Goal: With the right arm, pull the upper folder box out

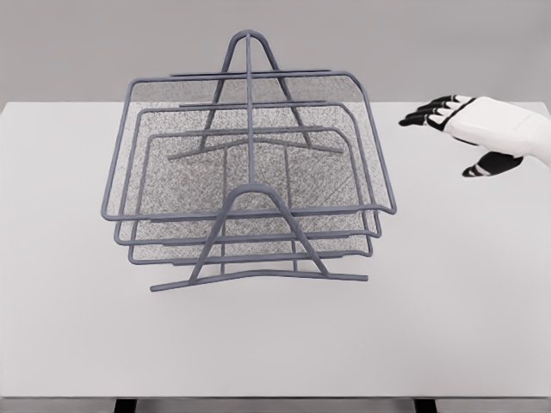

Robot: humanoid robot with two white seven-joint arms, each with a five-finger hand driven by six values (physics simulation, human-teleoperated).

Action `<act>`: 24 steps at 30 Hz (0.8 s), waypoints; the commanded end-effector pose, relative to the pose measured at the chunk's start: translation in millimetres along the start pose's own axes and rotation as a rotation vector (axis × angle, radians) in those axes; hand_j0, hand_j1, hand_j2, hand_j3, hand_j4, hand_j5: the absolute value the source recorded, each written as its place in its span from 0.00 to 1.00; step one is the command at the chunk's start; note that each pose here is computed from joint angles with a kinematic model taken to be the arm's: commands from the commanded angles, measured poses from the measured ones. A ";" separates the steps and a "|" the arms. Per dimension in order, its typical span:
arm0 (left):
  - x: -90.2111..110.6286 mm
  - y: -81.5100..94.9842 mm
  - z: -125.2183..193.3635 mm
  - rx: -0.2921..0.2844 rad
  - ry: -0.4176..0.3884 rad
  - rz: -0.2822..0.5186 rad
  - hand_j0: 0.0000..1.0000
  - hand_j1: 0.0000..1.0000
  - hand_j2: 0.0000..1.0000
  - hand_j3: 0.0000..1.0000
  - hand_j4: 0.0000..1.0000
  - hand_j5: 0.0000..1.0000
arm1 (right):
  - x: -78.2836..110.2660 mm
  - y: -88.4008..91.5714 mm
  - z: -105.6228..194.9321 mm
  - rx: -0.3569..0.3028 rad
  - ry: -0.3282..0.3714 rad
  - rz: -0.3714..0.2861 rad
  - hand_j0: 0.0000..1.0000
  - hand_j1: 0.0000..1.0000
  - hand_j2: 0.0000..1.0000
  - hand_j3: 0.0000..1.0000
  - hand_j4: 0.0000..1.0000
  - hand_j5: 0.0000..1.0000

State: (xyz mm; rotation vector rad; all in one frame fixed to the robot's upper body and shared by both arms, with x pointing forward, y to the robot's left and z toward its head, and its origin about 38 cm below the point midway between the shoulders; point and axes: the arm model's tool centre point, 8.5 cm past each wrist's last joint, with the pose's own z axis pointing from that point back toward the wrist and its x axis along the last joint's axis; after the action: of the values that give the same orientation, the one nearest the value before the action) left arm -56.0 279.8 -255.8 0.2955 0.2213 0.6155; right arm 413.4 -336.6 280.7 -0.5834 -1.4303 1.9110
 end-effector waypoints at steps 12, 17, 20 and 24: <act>-0.2 0.4 0.0 0.004 0.001 -0.001 1.00 1.00 1.00 1.00 1.00 1.00 | 52.2 21.8 -50.8 0.026 -0.244 0.039 1.00 1.00 1.00 1.00 1.00 1.00; -0.2 0.4 0.0 0.004 0.001 -0.001 1.00 1.00 1.00 1.00 1.00 1.00 | 49.5 37.7 -45.8 0.063 -0.236 0.018 1.00 1.00 1.00 1.00 1.00 1.00; -0.2 0.4 0.0 0.004 0.001 -0.001 1.00 1.00 1.00 1.00 1.00 1.00 | 43.9 35.4 -38.8 0.066 -0.229 0.036 1.00 1.00 1.00 1.00 1.00 1.00; -1.0 1.0 -0.2 0.004 0.002 -0.001 1.00 1.00 1.00 1.00 1.00 1.00 | 20.5 22.7 -16.3 0.059 -0.167 0.064 1.00 1.00 1.00 1.00 1.00 1.00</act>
State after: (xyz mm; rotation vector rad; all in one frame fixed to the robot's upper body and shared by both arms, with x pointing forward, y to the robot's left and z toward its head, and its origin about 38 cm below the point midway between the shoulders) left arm -57.5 280.0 -255.6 0.2991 0.2253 0.6151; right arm 404.7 -301.6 252.0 -0.4014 -1.5209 2.0501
